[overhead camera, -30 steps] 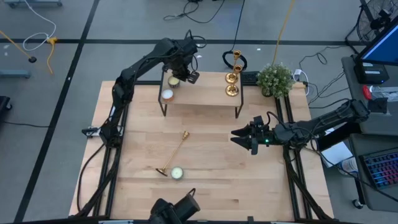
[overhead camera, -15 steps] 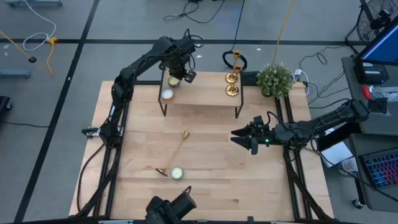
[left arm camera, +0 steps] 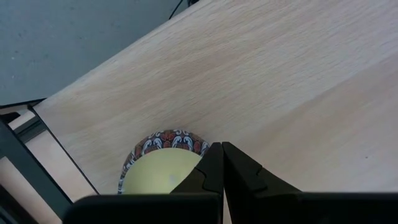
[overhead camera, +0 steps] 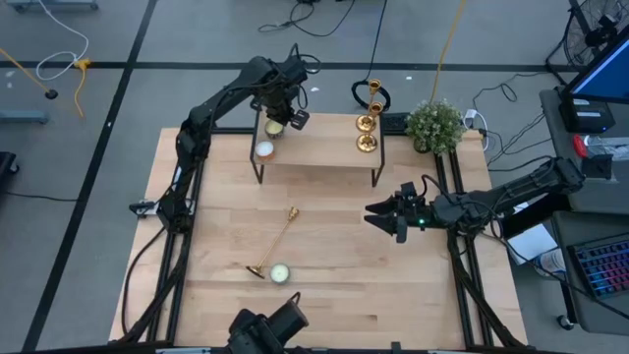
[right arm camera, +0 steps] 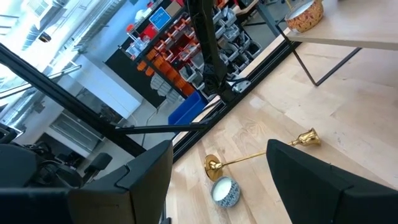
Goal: Pick & Place candle stick holders
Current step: Put the black scented candle aligned with the orange scented candle on the shelf
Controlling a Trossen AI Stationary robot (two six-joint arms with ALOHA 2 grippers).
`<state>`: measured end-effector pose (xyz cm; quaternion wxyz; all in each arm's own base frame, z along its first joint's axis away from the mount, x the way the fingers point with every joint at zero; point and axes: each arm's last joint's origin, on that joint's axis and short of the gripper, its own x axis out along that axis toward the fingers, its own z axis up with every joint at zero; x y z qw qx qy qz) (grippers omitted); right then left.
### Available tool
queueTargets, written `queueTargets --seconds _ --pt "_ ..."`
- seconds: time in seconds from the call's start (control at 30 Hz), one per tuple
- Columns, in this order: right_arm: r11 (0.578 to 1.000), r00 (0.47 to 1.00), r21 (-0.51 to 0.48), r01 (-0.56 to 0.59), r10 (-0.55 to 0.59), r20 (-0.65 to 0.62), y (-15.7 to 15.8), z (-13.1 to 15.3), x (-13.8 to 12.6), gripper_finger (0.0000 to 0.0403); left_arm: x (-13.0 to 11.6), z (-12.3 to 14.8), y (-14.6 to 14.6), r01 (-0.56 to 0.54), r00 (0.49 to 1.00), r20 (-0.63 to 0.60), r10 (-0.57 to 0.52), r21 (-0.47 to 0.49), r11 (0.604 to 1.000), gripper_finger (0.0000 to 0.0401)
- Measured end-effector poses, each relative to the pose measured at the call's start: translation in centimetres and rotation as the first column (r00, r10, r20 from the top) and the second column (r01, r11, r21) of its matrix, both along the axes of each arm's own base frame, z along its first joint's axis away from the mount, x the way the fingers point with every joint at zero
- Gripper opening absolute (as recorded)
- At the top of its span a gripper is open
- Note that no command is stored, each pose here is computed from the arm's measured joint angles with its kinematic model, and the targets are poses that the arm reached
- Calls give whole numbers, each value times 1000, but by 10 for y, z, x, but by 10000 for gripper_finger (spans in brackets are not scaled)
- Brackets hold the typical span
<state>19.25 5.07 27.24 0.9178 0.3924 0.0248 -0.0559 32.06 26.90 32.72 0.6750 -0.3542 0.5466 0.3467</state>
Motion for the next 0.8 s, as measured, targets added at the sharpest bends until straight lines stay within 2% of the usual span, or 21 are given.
queueTargets --seconds 0.53,0.8 --pt "1000 1000 0 -3 3 0 0 0 0 256 0 0 0 -1 1000 -12 1 14 1000 0" --pt "1000 1000 -10 -5 5 -1 0 0 0 256 2 0 -3 11 1000 10 -11 -12 1000 0"
